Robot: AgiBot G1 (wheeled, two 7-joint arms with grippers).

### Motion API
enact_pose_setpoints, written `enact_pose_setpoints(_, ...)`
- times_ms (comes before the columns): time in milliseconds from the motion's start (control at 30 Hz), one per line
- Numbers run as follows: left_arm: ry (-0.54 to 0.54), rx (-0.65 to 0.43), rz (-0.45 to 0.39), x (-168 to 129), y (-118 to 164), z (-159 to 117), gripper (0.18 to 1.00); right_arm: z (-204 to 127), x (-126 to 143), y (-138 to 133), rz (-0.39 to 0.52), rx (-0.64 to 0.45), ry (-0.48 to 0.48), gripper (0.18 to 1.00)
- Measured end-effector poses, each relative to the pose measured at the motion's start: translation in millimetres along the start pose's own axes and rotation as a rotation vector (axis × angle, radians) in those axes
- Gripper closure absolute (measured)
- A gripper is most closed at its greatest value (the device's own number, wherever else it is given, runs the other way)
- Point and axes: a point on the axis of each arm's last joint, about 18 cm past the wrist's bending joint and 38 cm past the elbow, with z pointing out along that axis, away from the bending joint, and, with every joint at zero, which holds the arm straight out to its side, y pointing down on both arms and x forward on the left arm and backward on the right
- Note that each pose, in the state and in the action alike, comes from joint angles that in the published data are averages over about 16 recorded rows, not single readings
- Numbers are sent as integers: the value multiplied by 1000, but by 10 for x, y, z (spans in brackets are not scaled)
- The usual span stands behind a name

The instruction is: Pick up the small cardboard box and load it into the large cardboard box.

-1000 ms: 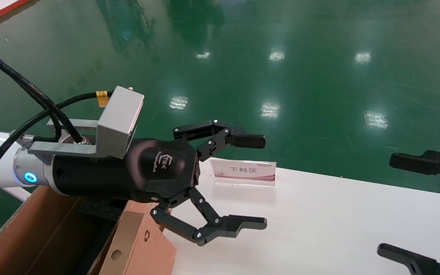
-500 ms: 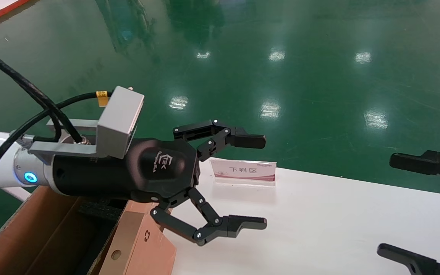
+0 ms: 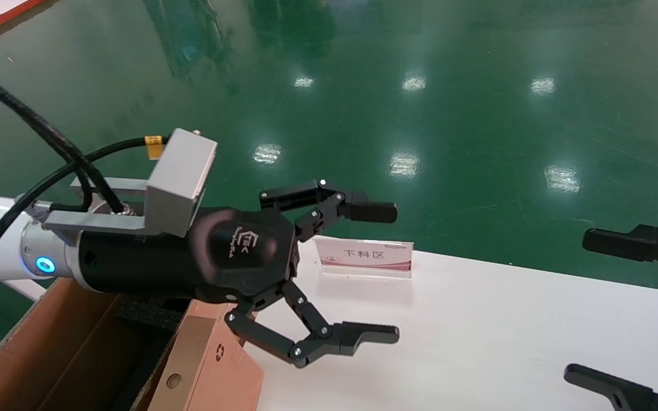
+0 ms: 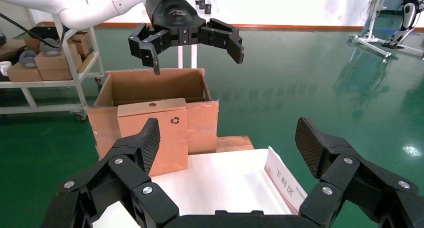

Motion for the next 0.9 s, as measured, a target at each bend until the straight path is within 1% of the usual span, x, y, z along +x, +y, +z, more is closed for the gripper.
enact_pose_setpoints(233, 0, -219, -70, -65, 102, 39, 189, 0, 0, 0, 0, 0, 0, 183)
enact_pose_setpoints(467, -31, -435, -171, -159, 179, 37, 189, 0, 0, 0, 0, 0, 0, 183)
enact_pose_setpoints(700, -89, -609, -296, -244, 196, -8, 189, 0, 0, 0, 0, 0, 0, 183)
enact_pose_setpoints(900, -168, -753, -411, -321, 171, -38, 189, 0, 0, 0, 0, 0, 0, 183)
